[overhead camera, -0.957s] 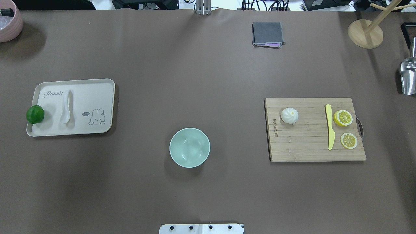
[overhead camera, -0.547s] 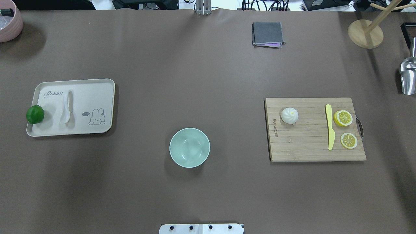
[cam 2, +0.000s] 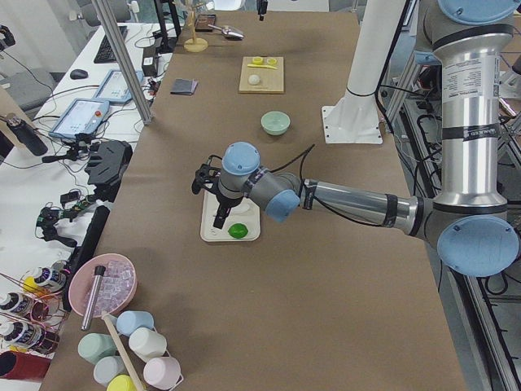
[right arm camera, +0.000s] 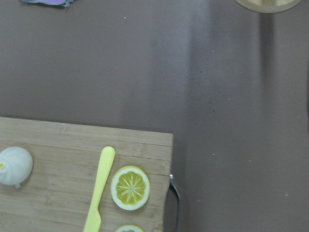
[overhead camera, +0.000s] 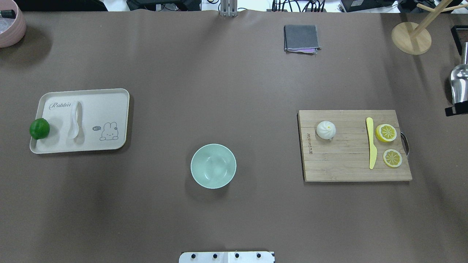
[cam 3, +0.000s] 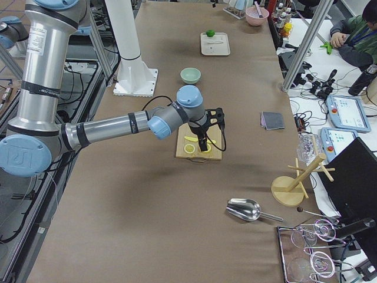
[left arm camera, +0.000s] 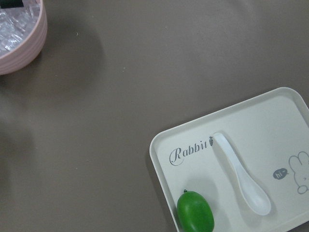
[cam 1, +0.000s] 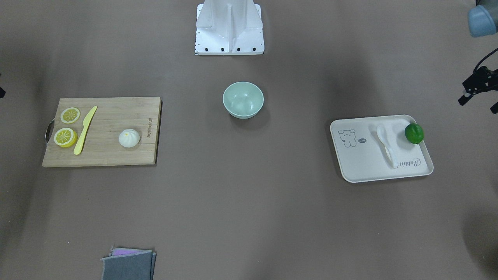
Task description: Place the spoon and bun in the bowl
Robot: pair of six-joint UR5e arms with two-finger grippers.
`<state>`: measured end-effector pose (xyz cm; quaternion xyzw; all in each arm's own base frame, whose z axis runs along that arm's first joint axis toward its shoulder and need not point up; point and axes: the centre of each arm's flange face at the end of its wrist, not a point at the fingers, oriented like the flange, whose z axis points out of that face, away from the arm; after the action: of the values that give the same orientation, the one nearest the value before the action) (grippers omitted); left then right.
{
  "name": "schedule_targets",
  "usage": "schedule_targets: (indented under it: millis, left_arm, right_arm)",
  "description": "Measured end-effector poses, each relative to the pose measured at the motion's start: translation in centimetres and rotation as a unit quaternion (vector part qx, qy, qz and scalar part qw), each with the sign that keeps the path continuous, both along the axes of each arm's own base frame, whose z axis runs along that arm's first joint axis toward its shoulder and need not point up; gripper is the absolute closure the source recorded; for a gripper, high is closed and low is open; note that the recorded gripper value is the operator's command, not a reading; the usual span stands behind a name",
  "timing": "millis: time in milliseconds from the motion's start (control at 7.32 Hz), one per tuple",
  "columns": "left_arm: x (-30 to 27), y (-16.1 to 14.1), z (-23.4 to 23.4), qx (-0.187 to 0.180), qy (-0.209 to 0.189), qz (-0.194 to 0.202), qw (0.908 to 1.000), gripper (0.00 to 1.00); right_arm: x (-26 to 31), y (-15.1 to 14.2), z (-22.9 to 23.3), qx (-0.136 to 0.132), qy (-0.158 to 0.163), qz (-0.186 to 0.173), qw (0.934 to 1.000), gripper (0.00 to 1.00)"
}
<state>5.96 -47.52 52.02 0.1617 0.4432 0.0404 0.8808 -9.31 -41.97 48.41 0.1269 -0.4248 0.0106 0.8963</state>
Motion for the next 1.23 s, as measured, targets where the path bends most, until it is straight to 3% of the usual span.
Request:
schedule_targets:
  millis: [273,547,957,1230]
  left_arm:
    - [4.1,-1.0,-0.4,-0.041,0.007,-0.008,0.9991,0.03]
    - [9.1,-2.7,-0.6,-0.069,-0.006,-0.024,0.9973,0.03]
    - [16.7,-4.5,-0.9,-0.077,-0.033,-0.048,0.9953,0.13]
    - [19.6,-5.5,1.5,-0.065,-0.026,-0.051,0.9963,0.23]
  right_arm:
    - [-7.2,-0.2,-2.0,-0.031,0.003,0.04,0.9987,0.04]
    - [-12.3,0.4,-3.3,-0.045,0.006,0.064,0.9969,0.03]
    - [-14.1,0.6,-3.8,-0.041,0.011,0.072,0.9965,0.03]
    - [-14.2,0.7,-3.8,-0.039,0.012,0.073,0.9965,0.02]
